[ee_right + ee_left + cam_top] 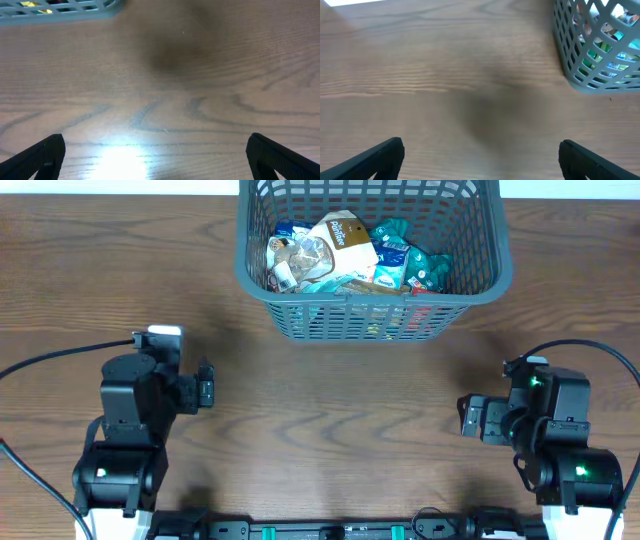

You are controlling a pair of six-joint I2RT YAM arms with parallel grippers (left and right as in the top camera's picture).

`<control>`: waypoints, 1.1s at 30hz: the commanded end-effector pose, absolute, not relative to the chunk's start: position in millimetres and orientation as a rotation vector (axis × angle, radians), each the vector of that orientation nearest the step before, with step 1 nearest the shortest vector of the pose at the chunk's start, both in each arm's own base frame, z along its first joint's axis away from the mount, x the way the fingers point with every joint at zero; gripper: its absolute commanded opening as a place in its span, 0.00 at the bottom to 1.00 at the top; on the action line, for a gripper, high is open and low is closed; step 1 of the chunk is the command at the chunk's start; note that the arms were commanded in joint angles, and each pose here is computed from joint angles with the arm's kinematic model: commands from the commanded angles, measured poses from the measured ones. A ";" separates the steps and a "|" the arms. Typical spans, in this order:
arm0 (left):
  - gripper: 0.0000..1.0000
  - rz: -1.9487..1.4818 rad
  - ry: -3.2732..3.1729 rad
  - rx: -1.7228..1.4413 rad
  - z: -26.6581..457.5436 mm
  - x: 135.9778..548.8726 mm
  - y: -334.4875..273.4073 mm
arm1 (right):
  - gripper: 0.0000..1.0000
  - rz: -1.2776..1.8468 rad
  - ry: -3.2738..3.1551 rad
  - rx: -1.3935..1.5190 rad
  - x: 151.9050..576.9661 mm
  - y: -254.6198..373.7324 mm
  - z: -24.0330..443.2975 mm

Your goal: Pack container

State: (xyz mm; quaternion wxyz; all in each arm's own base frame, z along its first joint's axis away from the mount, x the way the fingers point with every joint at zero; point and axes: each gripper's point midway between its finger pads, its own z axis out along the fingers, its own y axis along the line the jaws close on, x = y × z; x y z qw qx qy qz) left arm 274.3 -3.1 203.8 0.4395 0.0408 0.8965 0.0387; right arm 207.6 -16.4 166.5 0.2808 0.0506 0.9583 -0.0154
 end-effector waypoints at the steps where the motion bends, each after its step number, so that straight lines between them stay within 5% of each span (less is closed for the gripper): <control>1: 0.99 0.094 2.237 0.125 199.9 275.4 -5.5 | 0.99 -0.024 2.483 0.127 203.9 -12.8 179.3; 11: 0.98 0.095 2.254 0.127 195.5 276.8 -5.7 | 0.99 0.072 2.190 -0.003 193.7 9.4 168.8; 33: 0.99 0.095 2.263 0.128 193.2 277.5 -5.7 | 0.99 0.057 1.809 -0.159 240.5 32.4 143.0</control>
